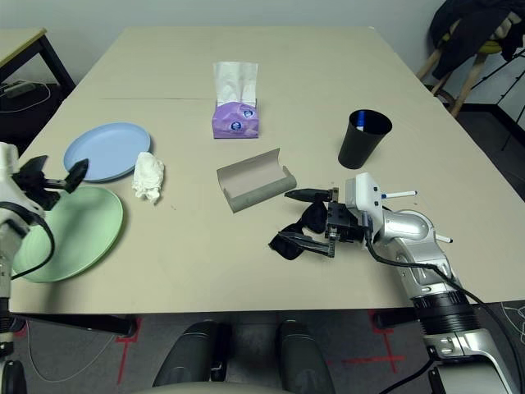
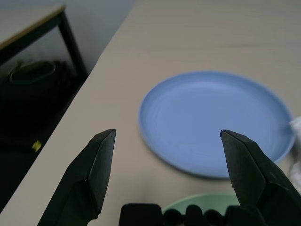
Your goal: Organize and tidy the items on the table.
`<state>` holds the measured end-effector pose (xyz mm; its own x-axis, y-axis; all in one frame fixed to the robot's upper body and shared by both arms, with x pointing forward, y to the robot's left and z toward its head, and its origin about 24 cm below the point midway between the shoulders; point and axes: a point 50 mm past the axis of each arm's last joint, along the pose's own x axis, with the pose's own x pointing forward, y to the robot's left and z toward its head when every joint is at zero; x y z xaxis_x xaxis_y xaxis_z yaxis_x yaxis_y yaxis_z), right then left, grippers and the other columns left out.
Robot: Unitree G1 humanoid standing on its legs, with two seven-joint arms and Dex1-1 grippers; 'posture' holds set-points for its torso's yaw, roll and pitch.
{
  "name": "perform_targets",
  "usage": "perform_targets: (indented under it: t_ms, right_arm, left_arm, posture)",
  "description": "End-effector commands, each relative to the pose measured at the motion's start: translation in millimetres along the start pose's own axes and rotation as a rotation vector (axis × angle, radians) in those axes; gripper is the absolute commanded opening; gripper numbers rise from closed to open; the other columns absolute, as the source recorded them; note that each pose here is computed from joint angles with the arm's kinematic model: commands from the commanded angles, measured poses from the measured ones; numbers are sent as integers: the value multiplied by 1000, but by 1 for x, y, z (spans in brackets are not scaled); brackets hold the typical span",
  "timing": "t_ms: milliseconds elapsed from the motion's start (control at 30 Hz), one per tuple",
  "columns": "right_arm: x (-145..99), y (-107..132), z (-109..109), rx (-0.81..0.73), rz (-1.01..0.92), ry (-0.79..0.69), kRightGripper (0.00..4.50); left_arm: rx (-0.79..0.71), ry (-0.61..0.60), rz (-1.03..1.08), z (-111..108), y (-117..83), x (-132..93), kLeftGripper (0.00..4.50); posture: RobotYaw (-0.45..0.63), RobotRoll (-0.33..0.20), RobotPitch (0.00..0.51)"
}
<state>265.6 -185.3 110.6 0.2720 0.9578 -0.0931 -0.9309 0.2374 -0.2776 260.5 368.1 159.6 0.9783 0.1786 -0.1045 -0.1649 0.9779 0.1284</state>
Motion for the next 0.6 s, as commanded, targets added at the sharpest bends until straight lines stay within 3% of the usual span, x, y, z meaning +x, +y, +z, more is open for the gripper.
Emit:
perform_targets:
  t_ms: [33,400,600]
  right_arm:
    - [5,3,2,-12,14,-4,4473]
    - [8,5,5,-12,9,-8,4473]
    - [10,7,8,-11,4,-9,4473]
  left_arm:
    - [-67,165,76,-17,16,-3,4500]
    - [-140,356,65,-28,20,-6,4500]
    - [-129,396,47,-29,22,-8,4500]
  posture:
    - [90,0,98]
    - [77,0,99]
    - [75,0,100]
